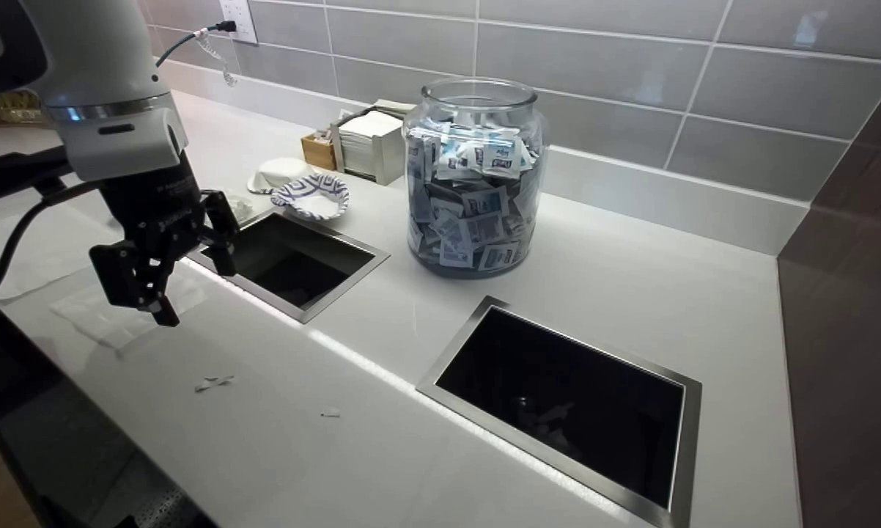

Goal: Pick up the small white paper to the right of the serviette on the kitchen counter and put it in the left bin

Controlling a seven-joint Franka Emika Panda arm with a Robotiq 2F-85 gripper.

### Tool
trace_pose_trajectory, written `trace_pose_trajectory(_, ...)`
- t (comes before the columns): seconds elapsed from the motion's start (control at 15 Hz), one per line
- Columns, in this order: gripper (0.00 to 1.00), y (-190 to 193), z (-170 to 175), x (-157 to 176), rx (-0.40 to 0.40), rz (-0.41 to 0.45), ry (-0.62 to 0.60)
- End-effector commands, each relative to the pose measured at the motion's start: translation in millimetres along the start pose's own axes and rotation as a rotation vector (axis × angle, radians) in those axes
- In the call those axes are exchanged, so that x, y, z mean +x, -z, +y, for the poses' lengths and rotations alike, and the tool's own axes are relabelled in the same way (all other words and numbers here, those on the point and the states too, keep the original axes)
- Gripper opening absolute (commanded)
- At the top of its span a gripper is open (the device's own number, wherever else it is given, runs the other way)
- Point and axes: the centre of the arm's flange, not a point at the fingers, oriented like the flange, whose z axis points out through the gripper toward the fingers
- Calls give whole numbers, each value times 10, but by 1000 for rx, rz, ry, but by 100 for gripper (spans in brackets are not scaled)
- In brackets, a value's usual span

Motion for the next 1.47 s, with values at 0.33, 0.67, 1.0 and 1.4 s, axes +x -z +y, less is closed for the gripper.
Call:
trace_pose_trajectory(0.33, 100, -192, 131, 115, -60, -3, 49)
trace_pose_trajectory(0.67, 100, -351, 253, 166, -75, -20, 134)
trace_pose_trajectory(1.0, 100, -472, 292, 198, -72, -7, 225)
trace_pose_trajectory(1.4, 100, -637, 303, 195, -40, -31, 255)
